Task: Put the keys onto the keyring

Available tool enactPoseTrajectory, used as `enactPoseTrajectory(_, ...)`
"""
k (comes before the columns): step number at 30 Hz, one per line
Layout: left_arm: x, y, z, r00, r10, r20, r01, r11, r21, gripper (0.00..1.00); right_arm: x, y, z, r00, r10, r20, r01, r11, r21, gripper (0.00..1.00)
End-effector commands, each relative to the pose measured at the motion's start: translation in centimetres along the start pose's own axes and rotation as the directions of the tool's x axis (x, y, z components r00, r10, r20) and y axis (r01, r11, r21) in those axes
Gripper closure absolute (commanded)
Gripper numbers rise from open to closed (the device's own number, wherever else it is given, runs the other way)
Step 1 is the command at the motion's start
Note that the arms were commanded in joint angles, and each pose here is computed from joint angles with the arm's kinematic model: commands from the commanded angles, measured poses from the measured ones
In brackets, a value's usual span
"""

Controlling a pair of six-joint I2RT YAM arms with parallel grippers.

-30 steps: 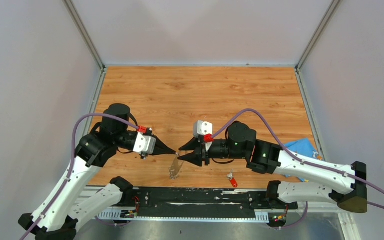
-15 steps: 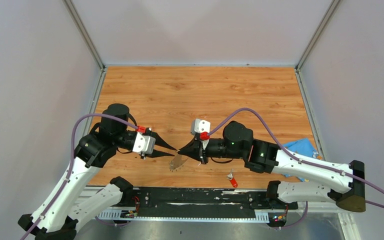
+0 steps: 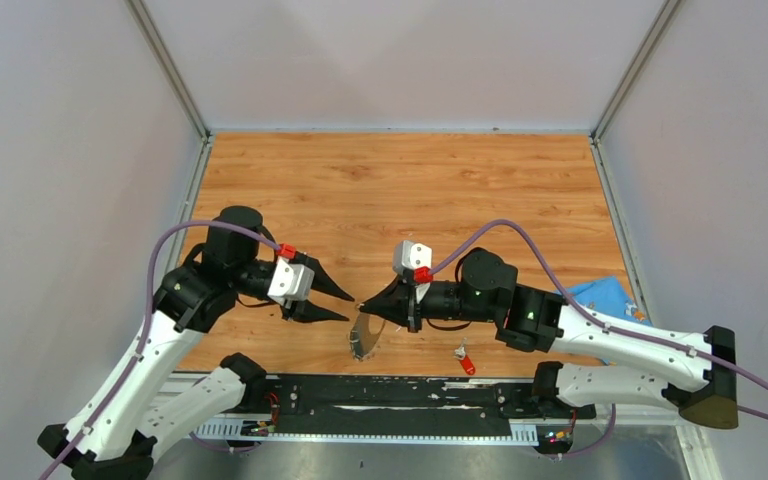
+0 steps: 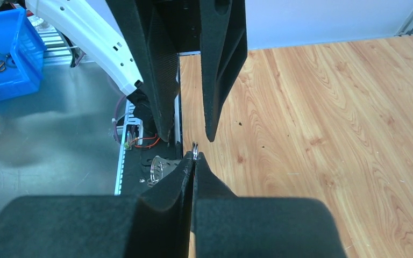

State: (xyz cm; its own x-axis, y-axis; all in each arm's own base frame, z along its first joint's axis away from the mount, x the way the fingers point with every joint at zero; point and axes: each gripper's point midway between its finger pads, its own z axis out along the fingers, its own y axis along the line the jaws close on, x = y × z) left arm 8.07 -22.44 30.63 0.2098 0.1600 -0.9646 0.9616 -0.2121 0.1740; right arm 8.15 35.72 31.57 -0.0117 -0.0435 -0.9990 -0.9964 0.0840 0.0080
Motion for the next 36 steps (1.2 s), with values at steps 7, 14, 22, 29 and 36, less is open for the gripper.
enactPoseTrajectory(7,0.0,-0.6,0.4,0.997,-0.069,0.016,0.068,0.996,0.053,0.74,-2.8,0.1,1.0,0.996,-0.035,0.077,0.038,0.999,-0.036,1.00)
enactPoseTrajectory(14,0.6,-0.6,0.4,0.997,-0.082,0.003,0.081,0.996,0.040,0.93,-3.3,0.1,0.9,0.994,-0.042,0.098,0.045,0.998,-0.033,1.00)
enactPoseTrajectory(22,0.6,-0.6,0.5,0.995,-0.097,0.003,0.097,0.994,0.045,0.69,-3.4,0.1,1.1,0.994,-0.044,0.103,0.048,0.998,-0.038,1.00)
enactPoseTrajectory(29,0.8,0.1,0.6,0.993,-0.114,-0.014,0.114,0.993,0.028,0.98,-3.5,0.3,1.3,0.994,-0.041,0.099,0.046,0.998,-0.046,1.00)
enactPoseTrajectory(36,1.9,1.1,0.3,0.988,-0.143,-0.065,0.139,0.989,-0.055,1.00,-3.9,-0.1,0.9,0.993,-0.044,0.105,0.046,0.999,-0.015,0.99)
